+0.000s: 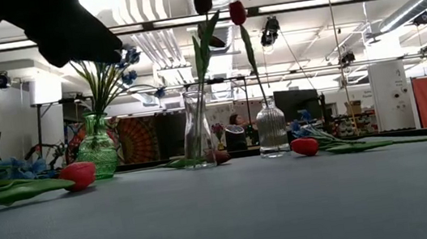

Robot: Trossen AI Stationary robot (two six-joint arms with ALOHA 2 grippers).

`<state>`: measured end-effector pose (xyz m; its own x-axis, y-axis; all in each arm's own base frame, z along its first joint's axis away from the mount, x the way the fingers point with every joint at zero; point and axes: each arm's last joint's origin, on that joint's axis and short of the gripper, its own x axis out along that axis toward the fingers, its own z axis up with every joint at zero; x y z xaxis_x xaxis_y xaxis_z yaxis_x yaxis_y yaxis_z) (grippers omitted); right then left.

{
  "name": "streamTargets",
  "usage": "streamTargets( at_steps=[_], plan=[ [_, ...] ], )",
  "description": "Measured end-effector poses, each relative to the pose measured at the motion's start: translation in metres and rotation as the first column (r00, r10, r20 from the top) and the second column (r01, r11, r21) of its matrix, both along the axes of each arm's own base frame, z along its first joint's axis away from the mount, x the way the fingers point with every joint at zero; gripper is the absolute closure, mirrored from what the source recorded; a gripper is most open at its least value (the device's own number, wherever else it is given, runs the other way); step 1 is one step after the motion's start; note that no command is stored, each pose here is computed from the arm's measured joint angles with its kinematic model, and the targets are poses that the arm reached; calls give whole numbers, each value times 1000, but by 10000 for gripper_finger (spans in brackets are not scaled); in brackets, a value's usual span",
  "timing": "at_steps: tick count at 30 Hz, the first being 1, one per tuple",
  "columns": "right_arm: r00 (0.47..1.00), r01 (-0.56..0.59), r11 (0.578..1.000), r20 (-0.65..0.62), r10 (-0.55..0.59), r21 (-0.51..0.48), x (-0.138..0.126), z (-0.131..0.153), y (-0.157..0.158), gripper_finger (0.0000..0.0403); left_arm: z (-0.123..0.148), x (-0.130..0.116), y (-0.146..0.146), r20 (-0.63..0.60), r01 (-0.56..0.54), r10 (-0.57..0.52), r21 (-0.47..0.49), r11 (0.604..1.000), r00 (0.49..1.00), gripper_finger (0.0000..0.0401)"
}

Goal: Sort flowers into vase by color
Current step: Put the right dark red tulip into the bottom transparent vase, then put the bottom red tulip into the bottom transparent vase

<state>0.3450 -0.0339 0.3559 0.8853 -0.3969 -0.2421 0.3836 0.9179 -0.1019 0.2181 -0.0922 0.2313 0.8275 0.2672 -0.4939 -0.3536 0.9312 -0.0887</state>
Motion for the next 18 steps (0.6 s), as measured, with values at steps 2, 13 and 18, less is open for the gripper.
streamTargets(
  at_steps=[2,13,18],
  plan=[
    [1000,-15,1000,17,15,-8,-2,7,5,152,0,0,-2,-15,48,-48,-44,998,999,228],
    [995,-96,994,31,98,-60,-8,47,29,152,18,1,-17,-4,112,-113,-98,989,994,228],
    [994,-109,992,-8,109,-57,-13,61,33,153,29,-6,-23,-64,77,-87,-152,985,994,228]
  ],
)
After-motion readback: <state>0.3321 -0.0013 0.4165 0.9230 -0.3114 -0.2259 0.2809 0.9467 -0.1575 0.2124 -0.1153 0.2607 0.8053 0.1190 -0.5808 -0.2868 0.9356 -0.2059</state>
